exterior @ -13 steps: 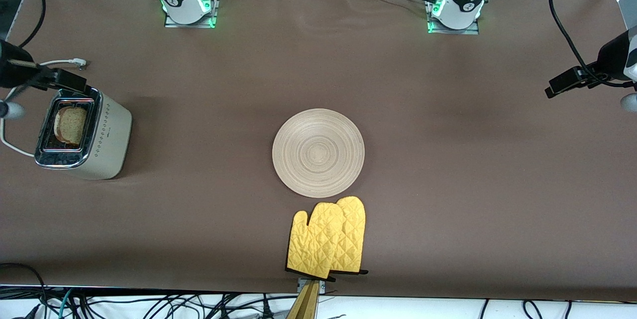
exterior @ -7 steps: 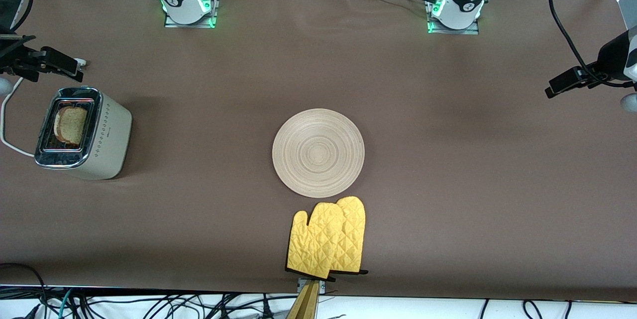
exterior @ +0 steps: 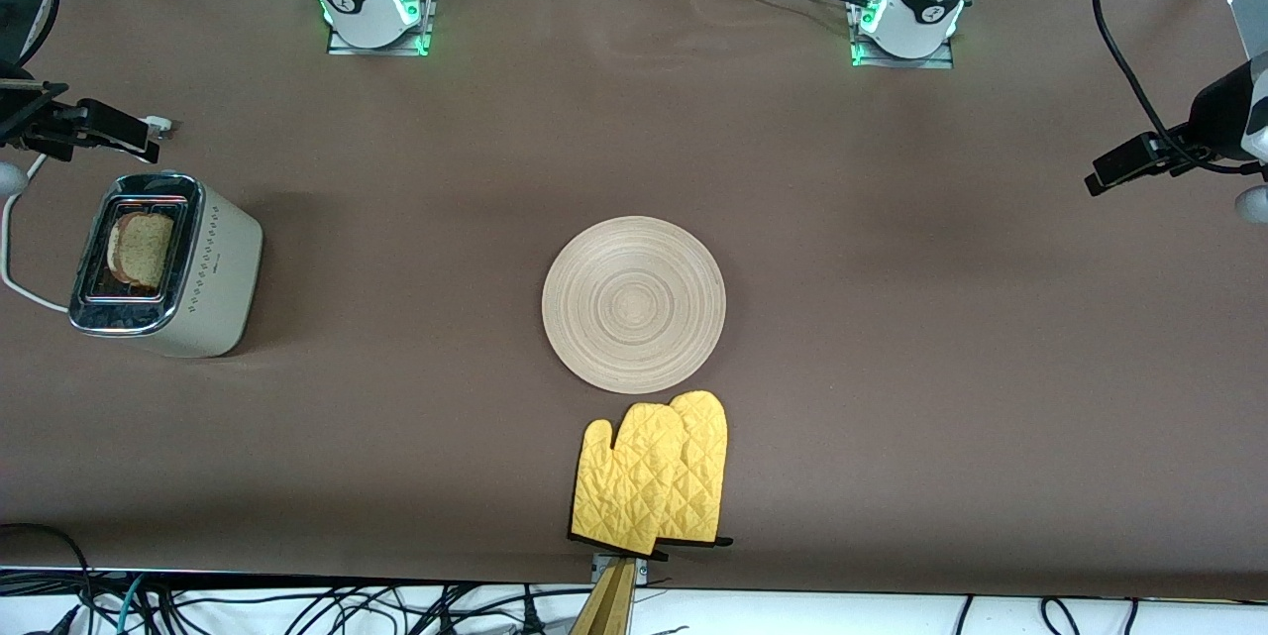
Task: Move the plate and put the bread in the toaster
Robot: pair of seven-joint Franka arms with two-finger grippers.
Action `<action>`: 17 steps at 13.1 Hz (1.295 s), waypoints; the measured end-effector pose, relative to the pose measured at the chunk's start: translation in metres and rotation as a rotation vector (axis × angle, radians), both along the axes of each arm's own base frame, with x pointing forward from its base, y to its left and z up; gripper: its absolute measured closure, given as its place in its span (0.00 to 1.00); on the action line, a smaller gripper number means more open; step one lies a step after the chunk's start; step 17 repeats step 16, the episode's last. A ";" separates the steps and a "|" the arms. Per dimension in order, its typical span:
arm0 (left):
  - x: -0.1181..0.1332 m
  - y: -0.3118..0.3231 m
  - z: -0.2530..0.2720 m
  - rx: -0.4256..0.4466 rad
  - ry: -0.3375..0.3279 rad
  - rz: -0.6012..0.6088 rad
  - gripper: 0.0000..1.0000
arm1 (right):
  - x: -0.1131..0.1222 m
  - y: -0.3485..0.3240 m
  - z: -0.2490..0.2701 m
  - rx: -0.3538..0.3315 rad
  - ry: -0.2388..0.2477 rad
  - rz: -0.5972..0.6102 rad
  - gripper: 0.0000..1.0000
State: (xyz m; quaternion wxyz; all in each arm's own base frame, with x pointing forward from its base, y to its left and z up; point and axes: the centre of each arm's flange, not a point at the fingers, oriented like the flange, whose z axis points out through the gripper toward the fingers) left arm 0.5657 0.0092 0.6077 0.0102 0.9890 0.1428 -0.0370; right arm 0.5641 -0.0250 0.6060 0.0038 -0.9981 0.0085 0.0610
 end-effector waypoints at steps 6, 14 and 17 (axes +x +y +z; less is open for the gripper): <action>0.000 0.000 0.000 0.000 0.000 0.000 0.00 | 0.000 0.000 0.000 -0.004 -0.001 0.009 0.00; 0.000 0.000 0.000 0.000 0.000 0.000 0.00 | 0.001 -0.001 -0.003 -0.008 0.012 0.008 0.00; 0.000 0.000 0.000 0.000 0.000 0.000 0.00 | 0.001 -0.001 -0.004 -0.008 0.013 0.008 0.00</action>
